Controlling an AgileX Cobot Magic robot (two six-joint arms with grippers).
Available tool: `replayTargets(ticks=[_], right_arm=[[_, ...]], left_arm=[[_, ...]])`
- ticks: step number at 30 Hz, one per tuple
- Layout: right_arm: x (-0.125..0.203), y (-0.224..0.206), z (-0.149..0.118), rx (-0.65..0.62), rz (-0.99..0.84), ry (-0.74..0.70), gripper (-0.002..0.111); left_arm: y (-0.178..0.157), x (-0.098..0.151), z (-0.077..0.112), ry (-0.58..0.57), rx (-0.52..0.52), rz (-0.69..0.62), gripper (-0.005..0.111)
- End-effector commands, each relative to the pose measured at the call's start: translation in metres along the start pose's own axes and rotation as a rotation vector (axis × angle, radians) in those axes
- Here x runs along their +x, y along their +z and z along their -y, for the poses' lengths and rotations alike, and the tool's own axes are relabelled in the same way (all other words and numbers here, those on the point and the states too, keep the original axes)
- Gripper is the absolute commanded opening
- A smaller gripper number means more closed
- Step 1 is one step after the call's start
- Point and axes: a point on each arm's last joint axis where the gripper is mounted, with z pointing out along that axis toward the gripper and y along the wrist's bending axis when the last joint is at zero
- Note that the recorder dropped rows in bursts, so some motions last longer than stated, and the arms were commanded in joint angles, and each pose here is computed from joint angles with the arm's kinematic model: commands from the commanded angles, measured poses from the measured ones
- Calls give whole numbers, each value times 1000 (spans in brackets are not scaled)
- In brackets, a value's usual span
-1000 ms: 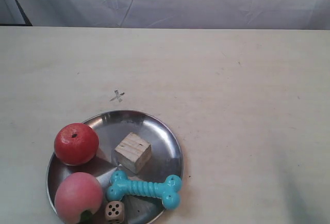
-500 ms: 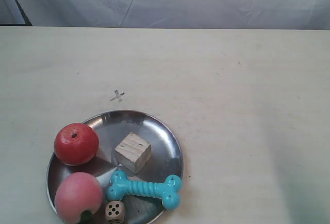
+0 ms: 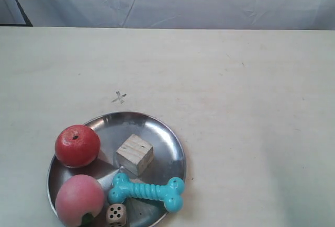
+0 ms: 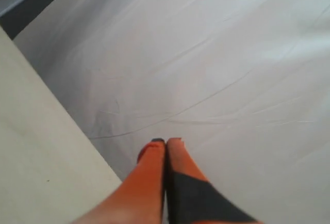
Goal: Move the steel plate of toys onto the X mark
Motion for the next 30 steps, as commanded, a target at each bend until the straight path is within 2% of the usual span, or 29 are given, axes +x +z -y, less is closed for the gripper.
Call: replayTargets(ticks=[1, 3, 5, 7, 10, 12, 16, 18, 22, 25, 28, 30], right_arm=[[-20, 37, -34, 168, -228, -319, -1], [-30, 68, -44, 328, -409, -446, -1], [-40, 99, -54, 429, -567, -579, -1], [-37, 132, -51, 492, -736, -657, -1], [-22, 179, -44, 450, -909, -677, -1], [-1, 204, -30, 402, -1011, -607, -1], [43, 231, 7, 381, -1181, -440, -1], [60, 236, 26, 379, -1256, -414, -1], [84, 234, 43, 313, -1337, -341, 2], [95, 226, 44, 226, -1388, -271, 19], [103, 216, 49, 229, -1432, -204, 40], [107, 211, 54, 247, -1447, -177, 50]], left_arm=[[15, -17, 32, 126, -54, -77, 0], [28, -22, 43, 204, -131, -162, 0], [42, -27, 51, 328, -225, -273, 0], [59, -32, 58, 484, -311, -407, 0], [85, -31, 60, 626, -398, -635, 0], [102, -23, 49, 665, -470, -805, 0], [122, 0, 13, 625, -632, -1080, 0], [128, 10, -3, 599, -695, -1173, 0], [133, 29, -29, 578, -718, -1278, 2], [133, 43, -42, 525, -702, -1335, 11], [131, 53, -51, 473, -705, -1383, 25], [130, 57, -56, 444, -716, -1404, 36]])
